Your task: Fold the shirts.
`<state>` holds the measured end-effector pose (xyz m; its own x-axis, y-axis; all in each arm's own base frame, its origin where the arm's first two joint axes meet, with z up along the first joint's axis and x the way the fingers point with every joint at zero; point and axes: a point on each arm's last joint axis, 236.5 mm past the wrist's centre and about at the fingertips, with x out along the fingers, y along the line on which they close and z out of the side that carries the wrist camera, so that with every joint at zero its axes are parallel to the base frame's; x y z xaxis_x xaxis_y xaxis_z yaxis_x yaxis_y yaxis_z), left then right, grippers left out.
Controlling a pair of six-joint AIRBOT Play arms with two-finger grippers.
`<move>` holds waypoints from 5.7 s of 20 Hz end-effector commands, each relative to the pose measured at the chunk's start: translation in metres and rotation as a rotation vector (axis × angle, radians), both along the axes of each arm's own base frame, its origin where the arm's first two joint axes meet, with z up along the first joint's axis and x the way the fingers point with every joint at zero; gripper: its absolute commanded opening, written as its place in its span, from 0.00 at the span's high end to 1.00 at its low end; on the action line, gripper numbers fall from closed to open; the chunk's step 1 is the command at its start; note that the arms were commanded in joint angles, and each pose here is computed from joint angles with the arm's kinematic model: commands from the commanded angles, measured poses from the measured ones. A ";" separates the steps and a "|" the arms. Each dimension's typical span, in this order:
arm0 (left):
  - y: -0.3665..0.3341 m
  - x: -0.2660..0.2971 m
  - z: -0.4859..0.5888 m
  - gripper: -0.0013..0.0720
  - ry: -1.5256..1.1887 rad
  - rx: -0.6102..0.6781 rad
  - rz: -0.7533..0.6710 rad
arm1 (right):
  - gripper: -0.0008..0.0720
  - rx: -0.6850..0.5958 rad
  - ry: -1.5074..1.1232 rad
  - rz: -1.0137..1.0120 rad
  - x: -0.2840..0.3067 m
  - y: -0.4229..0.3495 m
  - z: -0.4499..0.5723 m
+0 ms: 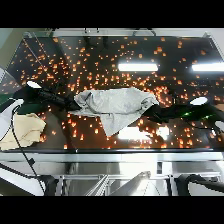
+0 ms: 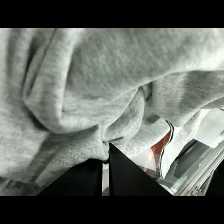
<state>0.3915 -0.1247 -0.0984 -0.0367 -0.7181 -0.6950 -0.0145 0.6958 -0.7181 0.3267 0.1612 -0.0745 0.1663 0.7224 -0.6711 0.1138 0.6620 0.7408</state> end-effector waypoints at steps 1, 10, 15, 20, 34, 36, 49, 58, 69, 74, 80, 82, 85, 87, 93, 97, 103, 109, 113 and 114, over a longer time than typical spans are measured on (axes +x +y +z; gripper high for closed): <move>-0.006 0.008 0.008 0.95 -0.017 -0.015 -0.042 | 0.31 0.007 0.050 -0.046 0.006 0.016 -0.025; -0.008 0.009 0.024 0.95 -0.050 -0.039 -0.105 | 0.95 0.073 0.079 -0.153 0.041 0.043 -0.047; 0.009 0.009 0.055 0.96 -0.102 -0.068 -0.096 | 0.97 0.208 -0.041 0.000 0.036 0.057 0.030; 0.021 0.010 0.264 0.96 -0.574 -0.311 0.020 | 0.97 0.290 -0.523 0.048 0.027 -0.008 0.249; 0.055 -0.136 0.559 0.95 -1.443 -0.044 0.167 | 0.97 -0.221 -1.506 -0.216 -0.075 -0.090 0.549; 0.086 -0.104 0.524 0.95 -1.290 -0.158 0.212 | 0.97 -0.220 -1.400 -0.248 -0.042 -0.121 0.522; 0.081 0.087 0.074 0.97 -0.190 -0.474 0.274 | 0.97 0.098 -0.666 -0.218 0.217 -0.085 0.127; 0.111 0.151 0.056 0.96 -0.189 -0.390 0.288 | 0.97 0.177 -0.614 -0.302 0.230 -0.113 0.079; 0.146 0.075 0.008 0.95 0.136 -0.184 0.183 | 0.97 -0.117 -0.234 -0.152 0.159 -0.159 -0.018; 0.112 0.065 0.013 0.95 0.129 -0.200 0.048 | 0.97 -0.114 -0.232 -0.123 0.158 -0.146 -0.019; 0.101 0.052 0.019 0.87 0.152 -0.222 -0.024 | 0.78 -0.102 -0.230 -0.083 0.156 -0.128 -0.018; 0.108 0.044 0.022 0.60 0.236 -0.222 0.010 | 0.47 -0.085 -0.214 -0.094 0.153 -0.130 -0.012; 0.139 0.036 0.027 0.60 0.286 -0.088 0.081 | 0.47 -0.054 -0.203 -0.096 0.136 -0.149 0.020; 0.168 0.028 0.043 0.61 0.255 0.051 0.095 | 0.49 -0.077 -0.149 -0.074 0.108 -0.172 0.037; 0.167 -0.033 0.078 0.60 0.225 0.150 0.131 | 0.49 -0.124 0.106 -0.131 0.001 -0.186 0.001; 0.150 -0.080 0.053 0.60 0.287 0.169 0.170 | 0.49 -0.095 0.168 -0.181 -0.033 -0.156 -0.046; 0.135 -0.123 0.021 0.60 0.313 0.211 0.228 | 0.49 -0.078 0.051 -0.181 -0.002 -0.114 -0.050; 0.124 -0.142 -0.020 0.60 0.310 0.230 0.295 | 0.97 -0.073 0.024 -0.160 0.003 -0.100 -0.048; 0.128 -0.139 -0.034 0.60 0.264 0.259 0.303 | 0.97 -0.066 0.022 -0.145 0.002 -0.098 -0.047; 0.126 -0.134 -0.036 0.60 0.249 0.248 0.308 | 0.97 -0.066 0.022 -0.146 0.002 -0.098 -0.047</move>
